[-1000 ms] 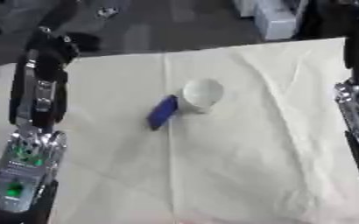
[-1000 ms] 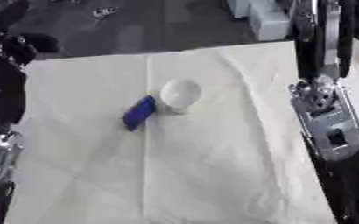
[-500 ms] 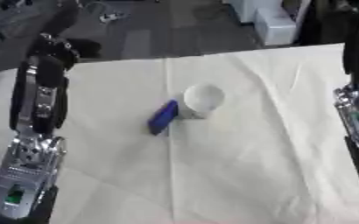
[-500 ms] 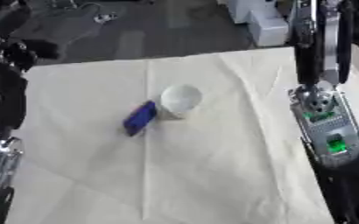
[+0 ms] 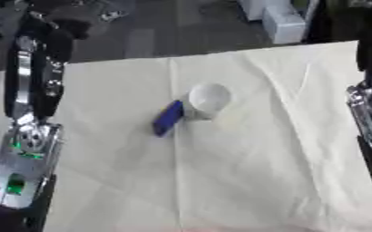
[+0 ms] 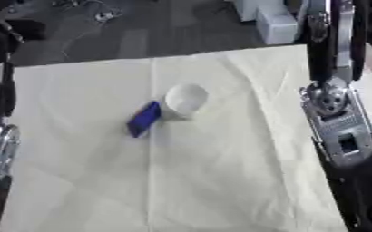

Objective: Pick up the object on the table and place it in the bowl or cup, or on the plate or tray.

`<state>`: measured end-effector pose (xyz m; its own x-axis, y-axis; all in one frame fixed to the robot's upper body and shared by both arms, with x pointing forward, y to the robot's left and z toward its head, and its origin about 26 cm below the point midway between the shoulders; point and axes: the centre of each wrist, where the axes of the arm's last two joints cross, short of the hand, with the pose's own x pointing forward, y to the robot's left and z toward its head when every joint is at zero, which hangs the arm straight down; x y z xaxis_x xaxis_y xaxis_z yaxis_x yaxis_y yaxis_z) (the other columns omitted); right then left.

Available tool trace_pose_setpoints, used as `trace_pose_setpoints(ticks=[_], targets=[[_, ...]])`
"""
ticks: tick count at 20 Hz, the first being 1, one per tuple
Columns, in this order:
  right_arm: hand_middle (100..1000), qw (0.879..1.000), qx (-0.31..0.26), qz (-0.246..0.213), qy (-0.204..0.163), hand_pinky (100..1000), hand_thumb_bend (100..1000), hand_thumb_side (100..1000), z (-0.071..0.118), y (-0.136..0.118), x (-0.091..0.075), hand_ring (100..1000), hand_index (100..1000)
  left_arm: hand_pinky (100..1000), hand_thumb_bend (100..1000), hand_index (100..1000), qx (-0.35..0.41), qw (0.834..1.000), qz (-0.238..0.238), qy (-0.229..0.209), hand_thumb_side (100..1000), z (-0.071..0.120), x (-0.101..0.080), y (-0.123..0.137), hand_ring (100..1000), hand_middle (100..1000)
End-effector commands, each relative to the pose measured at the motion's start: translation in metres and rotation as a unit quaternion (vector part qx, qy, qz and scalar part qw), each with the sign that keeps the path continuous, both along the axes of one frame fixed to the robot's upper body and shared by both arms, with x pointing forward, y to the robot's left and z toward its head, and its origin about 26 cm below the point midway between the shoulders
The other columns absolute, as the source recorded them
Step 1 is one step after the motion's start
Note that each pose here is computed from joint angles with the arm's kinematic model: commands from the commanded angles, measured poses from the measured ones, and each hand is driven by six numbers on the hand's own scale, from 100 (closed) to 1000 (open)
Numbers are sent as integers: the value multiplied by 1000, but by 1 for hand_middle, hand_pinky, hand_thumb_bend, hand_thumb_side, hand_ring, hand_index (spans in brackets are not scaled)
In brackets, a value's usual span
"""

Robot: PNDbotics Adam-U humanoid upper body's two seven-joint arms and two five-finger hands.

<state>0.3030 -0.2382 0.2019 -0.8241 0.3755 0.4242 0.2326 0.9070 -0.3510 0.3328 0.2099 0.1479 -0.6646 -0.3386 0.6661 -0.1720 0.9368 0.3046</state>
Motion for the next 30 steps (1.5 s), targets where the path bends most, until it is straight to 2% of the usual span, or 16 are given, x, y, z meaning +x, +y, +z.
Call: trace_pose_setpoints(ticks=[1, 4, 5, 8, 14, 16, 19, 24, 27, 30], targets=[[556, 1000, -6, -2, -10, 515, 100, 941, 6, -1, -2, 545, 670, 608, 585, 847, 50, 998, 42, 4, 870, 4, 15, 8, 649, 874], [556, 1000, -6, 0, -9, 515, 100, 941, 6, -1, -2, 545, 670, 604, 582, 842, 85, 994, 57, 24, 876, -3, 30, 11, 649, 873], [556, 1000, -6, 1, -9, 515, 100, 941, 6, -1, -2, 545, 670, 606, 543, 843, 97, 993, 63, 34, 881, -6, 34, 12, 651, 875], [556, 1000, -5, 2, -8, 515, 100, 940, 6, 0, -2, 545, 670, 608, 530, 848, 135, 985, 78, 70, 880, -16, 51, 13, 656, 884], [556, 1000, -6, 4, -7, 515, 100, 940, 6, 0, -2, 545, 670, 619, 585, 846, 182, 971, 106, 109, 870, -25, 75, 5, 661, 885], [556, 1000, -6, 5, -7, 515, 100, 939, 6, 1, -2, 545, 670, 621, 560, 846, 191, 968, 113, 114, 854, -28, 79, 1, 661, 886], [556, 1000, -6, 6, -8, 515, 100, 939, 6, 1, -1, 545, 670, 625, 626, 847, 209, 961, 130, 125, 816, -35, 84, -4, 664, 891], [556, 1000, -6, 7, -5, 515, 100, 937, 5, 2, -2, 545, 670, 637, 580, 842, 247, 944, 152, 154, 834, -43, 96, -7, 671, 892], [556, 1000, -7, 8, -4, 515, 100, 938, 5, 2, -2, 545, 670, 645, 576, 843, 275, 932, 144, 185, 855, -47, 105, -9, 677, 894], [556, 1000, -7, 10, -3, 515, 100, 938, 5, 3, -2, 545, 670, 662, 572, 839, 314, 913, 126, 227, 876, -49, 115, -9, 688, 897]])
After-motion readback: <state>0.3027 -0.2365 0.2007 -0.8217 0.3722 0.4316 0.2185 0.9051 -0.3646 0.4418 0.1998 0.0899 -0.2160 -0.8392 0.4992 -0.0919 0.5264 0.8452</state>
